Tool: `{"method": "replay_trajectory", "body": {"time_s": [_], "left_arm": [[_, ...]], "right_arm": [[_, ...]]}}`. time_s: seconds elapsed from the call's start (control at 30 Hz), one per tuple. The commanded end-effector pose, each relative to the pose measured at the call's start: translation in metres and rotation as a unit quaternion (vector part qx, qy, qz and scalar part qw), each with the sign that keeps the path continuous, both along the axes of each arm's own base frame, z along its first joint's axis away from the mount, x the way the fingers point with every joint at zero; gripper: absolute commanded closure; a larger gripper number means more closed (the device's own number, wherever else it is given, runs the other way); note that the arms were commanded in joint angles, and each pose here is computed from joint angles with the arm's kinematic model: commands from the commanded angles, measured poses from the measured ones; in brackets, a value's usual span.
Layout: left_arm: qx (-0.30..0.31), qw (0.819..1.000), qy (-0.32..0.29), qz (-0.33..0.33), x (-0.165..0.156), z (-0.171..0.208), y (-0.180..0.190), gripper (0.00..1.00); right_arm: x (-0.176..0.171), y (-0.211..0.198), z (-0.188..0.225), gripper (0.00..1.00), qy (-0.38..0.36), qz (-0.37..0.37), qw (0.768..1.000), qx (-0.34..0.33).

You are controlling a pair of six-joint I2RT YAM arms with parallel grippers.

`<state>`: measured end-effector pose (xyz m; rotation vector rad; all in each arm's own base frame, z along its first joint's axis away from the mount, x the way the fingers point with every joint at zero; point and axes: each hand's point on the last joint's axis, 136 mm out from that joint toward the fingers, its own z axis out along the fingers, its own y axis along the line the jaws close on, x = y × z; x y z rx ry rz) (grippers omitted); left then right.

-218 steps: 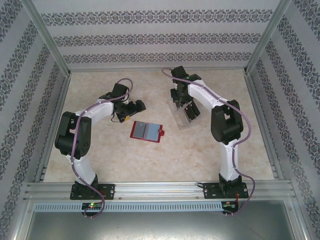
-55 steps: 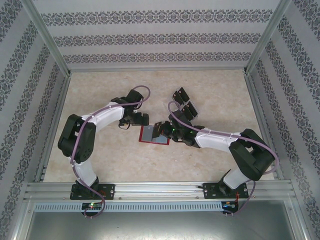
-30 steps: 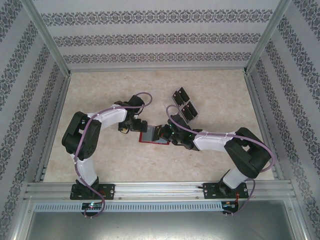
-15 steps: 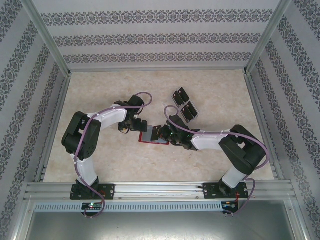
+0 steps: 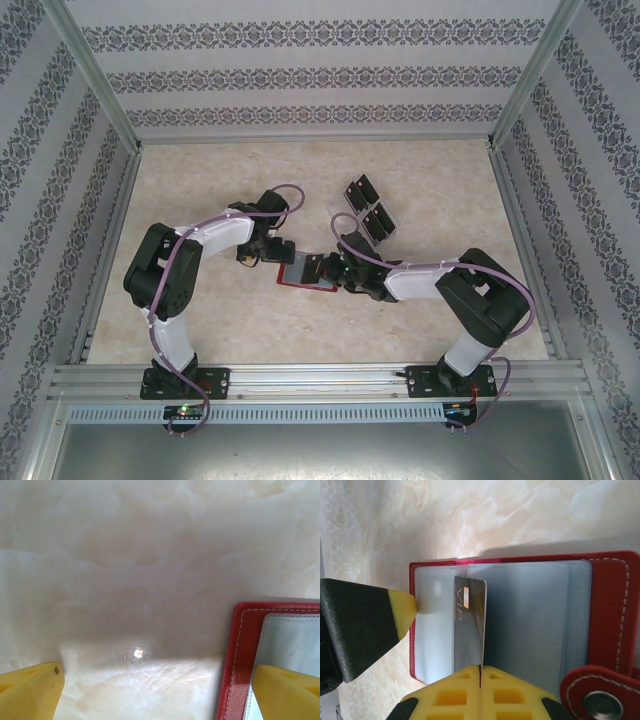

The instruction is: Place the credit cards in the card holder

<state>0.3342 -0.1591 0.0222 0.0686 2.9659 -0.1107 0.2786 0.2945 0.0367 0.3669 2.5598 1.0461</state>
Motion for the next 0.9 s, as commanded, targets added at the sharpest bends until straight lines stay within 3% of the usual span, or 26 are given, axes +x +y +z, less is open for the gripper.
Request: {"method": "replay_trajectory", "body": {"time_s": [0.0, 0.87], "left_arm": [[0.009, 1.0, 0.006, -0.009, -0.004, -0.008, -0.001, 0.03], [0.005, 1.0, 0.009, -0.01, -0.008, -0.01, -0.001, 0.03]], "right_arm": [[-0.011, -0.01, -0.021, 1.0, 0.028, 0.01, 0.999, -0.022], [-0.004, 0.012, -0.029, 1.0, 0.036, 0.026, 0.999, -0.026]]}}
